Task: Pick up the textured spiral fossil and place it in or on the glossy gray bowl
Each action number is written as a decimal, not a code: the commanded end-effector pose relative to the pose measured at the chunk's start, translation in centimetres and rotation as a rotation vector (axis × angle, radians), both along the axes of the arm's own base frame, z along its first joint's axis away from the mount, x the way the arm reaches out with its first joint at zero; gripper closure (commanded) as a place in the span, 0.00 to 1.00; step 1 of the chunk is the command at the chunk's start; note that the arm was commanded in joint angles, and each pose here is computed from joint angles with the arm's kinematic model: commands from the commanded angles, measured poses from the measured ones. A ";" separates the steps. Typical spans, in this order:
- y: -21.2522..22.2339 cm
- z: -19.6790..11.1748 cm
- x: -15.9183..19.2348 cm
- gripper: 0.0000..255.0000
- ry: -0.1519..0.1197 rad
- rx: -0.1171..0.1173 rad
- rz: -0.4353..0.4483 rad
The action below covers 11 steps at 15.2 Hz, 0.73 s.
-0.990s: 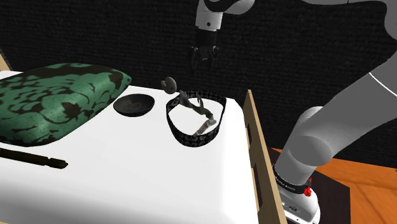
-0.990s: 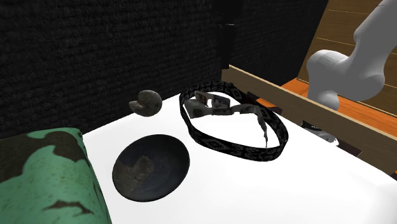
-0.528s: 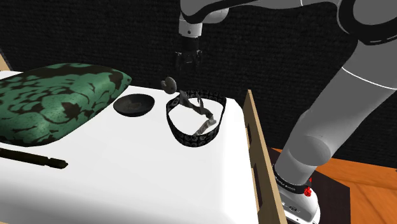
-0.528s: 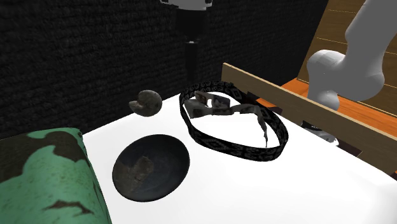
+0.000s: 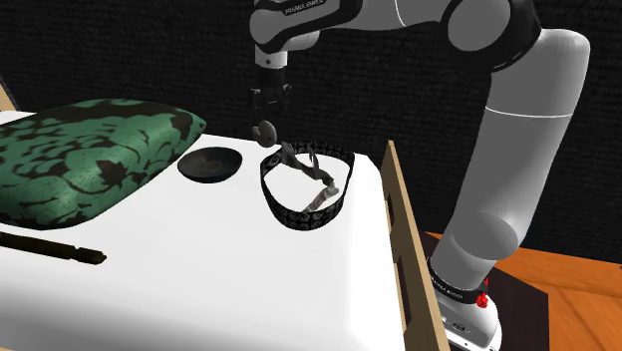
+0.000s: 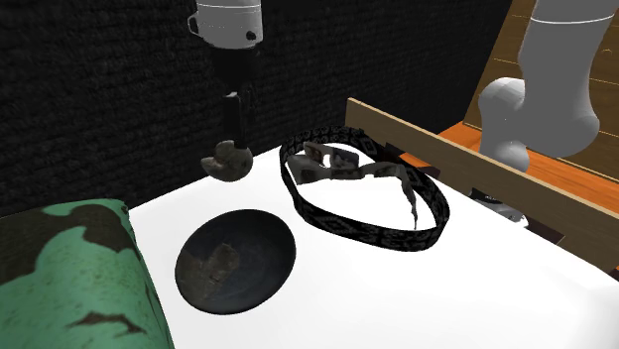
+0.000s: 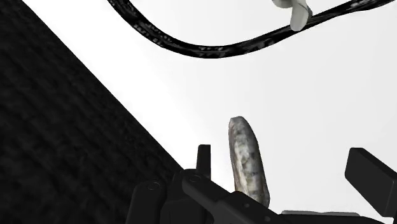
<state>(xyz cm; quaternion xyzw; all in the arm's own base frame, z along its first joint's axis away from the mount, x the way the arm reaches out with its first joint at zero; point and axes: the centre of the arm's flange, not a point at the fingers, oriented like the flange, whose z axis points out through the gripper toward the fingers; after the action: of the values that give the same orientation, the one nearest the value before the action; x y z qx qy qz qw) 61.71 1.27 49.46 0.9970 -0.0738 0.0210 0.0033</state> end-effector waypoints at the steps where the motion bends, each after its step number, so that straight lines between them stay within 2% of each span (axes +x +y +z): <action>1: -0.1 -1.0 2.3 0.00 0.000 -0.007 -0.004; 6: -0.5 -3.4 8.1 0.00 0.000 -0.023 -0.014; 11: -0.6 -6.0 8.2 0.00 0.000 -0.023 -0.013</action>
<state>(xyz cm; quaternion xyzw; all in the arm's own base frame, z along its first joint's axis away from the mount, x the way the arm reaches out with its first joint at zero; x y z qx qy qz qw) 69.72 0.65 43.86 0.9964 -0.0802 0.0213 0.0151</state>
